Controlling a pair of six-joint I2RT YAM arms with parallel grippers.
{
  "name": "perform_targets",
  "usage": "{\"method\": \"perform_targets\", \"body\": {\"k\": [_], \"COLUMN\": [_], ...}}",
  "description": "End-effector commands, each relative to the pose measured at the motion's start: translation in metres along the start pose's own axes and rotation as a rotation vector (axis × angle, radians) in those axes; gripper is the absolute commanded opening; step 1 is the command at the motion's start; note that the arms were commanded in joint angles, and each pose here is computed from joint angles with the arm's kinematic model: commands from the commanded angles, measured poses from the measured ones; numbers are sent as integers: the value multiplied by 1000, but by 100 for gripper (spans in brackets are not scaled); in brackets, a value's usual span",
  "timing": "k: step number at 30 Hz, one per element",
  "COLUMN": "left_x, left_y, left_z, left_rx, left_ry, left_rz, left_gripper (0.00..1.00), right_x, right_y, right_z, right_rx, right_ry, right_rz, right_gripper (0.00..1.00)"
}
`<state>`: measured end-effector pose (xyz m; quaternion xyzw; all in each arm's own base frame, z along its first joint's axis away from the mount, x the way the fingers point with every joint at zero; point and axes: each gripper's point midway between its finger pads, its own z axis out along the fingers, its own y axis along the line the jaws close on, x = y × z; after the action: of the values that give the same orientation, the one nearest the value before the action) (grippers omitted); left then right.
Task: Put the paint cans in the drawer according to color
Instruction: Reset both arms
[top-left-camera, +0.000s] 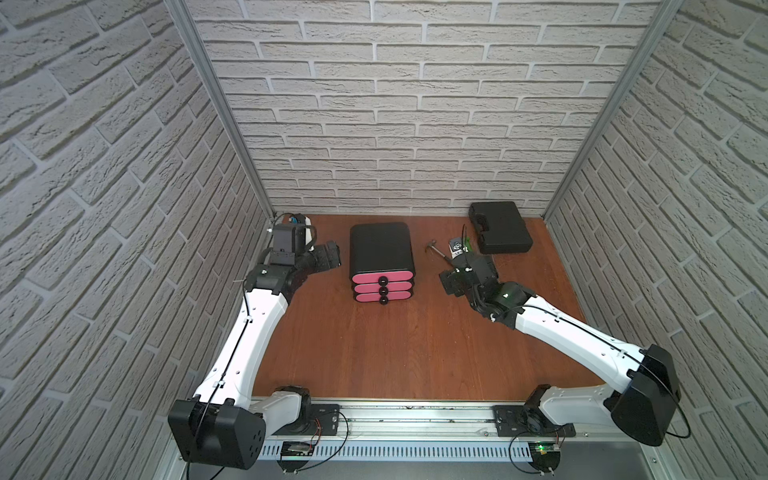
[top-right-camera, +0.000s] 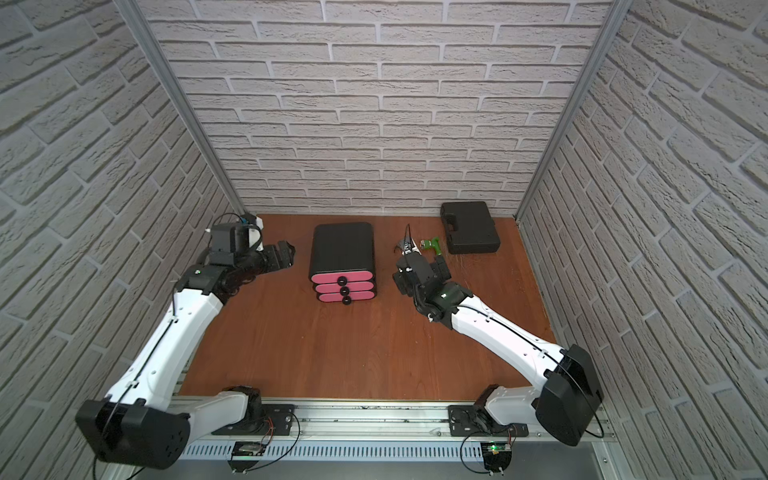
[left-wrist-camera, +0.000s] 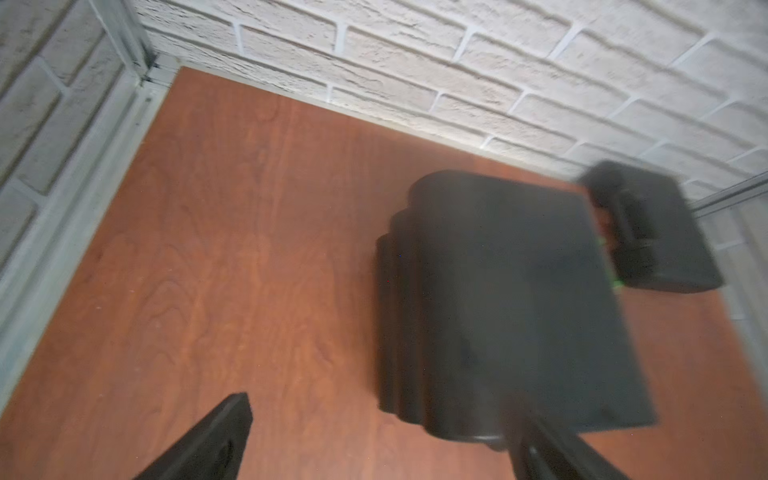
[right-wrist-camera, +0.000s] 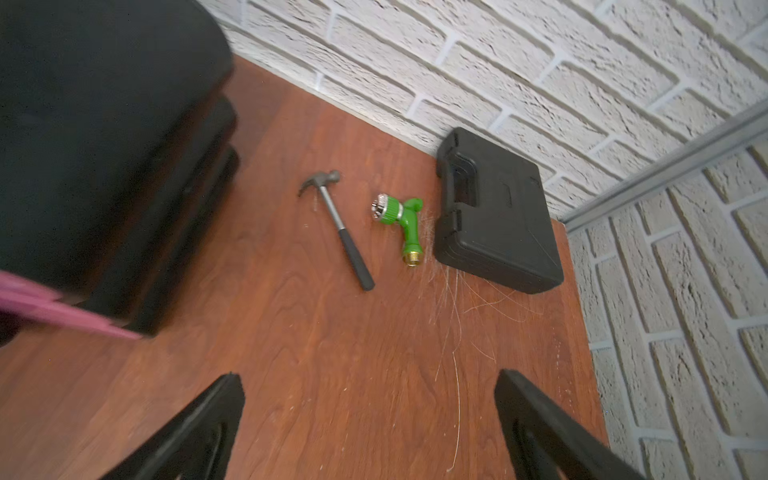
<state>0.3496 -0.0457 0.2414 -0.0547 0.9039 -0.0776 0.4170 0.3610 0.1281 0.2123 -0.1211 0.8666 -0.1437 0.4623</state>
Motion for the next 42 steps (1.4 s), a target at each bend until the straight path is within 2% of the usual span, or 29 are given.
{"method": "perform_targets", "body": {"k": [1,5,9,11,13,17,20,22,24,25,30,32,37,38,42], "left_x": [0,40,59,68,75,69,57,59,61,61,62,62,74,75,75], "left_y": [46,102,139,146,145,139,134,115,98,96,102,100,100,99,101], "left_z": [20,52,70,84,101,123,136,145,145,142,136,134,127,128,128], "left_rx": [-232,-367,-383,-350,-309,-259,-209,-164,-173,-180,-200,-184,-153,-147,-163], "left_ry": [-107,14,-33,-47,-34,-98,-163,-134,-150,-169,-207,-226,-340,-308,-315], "left_rz": [205,210,137,105,111,130,117,205,298,308,285,286,281,281,282], "left_gripper": [99,99,99,98,99,98,98,99,98,98,99,98,99,99,99], "right_x": [6,41,71,81,98,113,112,113,115,116,107,101,111,113,125], "right_y": [-26,-52,-77,-79,-83,-88,-88,-92,-100,-100,-88,-92,-93,-95,-106], "right_z": [35,74,96,109,120,124,114,109,106,106,118,117,117,114,110], "right_rx": [77,150,205,140,114,110,76,56,63,58,-20,-1,-10,-2,87], "right_ry": [-28,30,75,70,121,99,22,-23,-39,-38,-26,-77,-126,-137,-188], "right_rz": [100,133,152,197,244,269,293,324,365,370,284,272,309,319,364], "right_gripper": [99,99,99,99,99,99,99,99,99,99,99,99,99,99,99]}}
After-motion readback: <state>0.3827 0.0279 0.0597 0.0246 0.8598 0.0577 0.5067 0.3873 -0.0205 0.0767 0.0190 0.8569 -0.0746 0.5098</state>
